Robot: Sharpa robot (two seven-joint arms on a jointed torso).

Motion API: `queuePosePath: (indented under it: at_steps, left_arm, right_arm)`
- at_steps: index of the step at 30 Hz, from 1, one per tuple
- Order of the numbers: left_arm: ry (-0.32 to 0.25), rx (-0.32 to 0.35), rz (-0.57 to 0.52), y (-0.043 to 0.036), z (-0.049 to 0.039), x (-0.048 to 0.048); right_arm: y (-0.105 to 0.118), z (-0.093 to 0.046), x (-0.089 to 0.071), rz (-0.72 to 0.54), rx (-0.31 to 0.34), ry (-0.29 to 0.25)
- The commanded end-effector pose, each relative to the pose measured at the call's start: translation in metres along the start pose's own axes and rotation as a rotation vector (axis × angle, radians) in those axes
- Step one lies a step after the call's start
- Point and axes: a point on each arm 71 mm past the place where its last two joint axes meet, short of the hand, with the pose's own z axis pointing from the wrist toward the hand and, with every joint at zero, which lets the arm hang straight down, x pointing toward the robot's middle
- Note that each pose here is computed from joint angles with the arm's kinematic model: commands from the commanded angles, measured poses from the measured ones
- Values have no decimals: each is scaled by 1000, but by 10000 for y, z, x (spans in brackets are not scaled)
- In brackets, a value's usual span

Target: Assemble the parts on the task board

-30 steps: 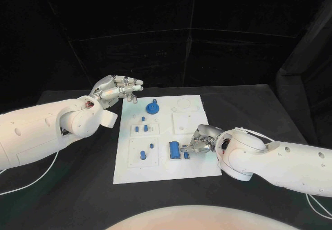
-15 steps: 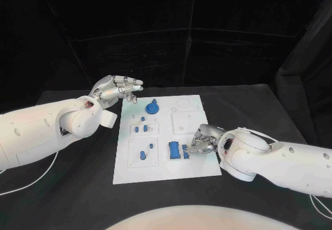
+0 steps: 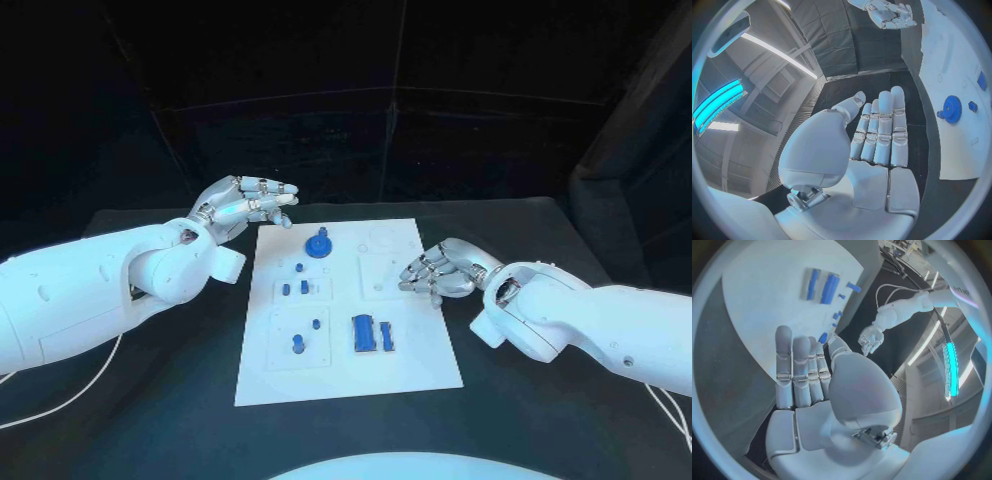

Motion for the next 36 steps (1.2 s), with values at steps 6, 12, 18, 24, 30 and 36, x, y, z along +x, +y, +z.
queuePosePath:
  at_steps: [6, 12, 18, 24, 30, 36]
  left_arm:
    - [-106, 54, -46, 11, 173, -85]
    - [-184, 65, -58, 93, 308, -142]
    - [-217, 66, -61, 197, 410, -125]
    - [-229, 72, -61, 247, 460, -108]
    - [-212, 35, -49, 298, 449, -72]
    - [-246, 25, -39, 351, 361, 42]
  right_arm:
    - [-18, 402, -498, 429, -226, -149]
    - [-100, 731, -682, 465, -241, -221]
    - [-96, 921, -692, 484, -260, -226]
    - [-50, 1005, -650, 484, -279, -217]
    - [-74, 1005, -618, 459, -234, -240]
    - [-32, 914, -512, 497, -230, -279]
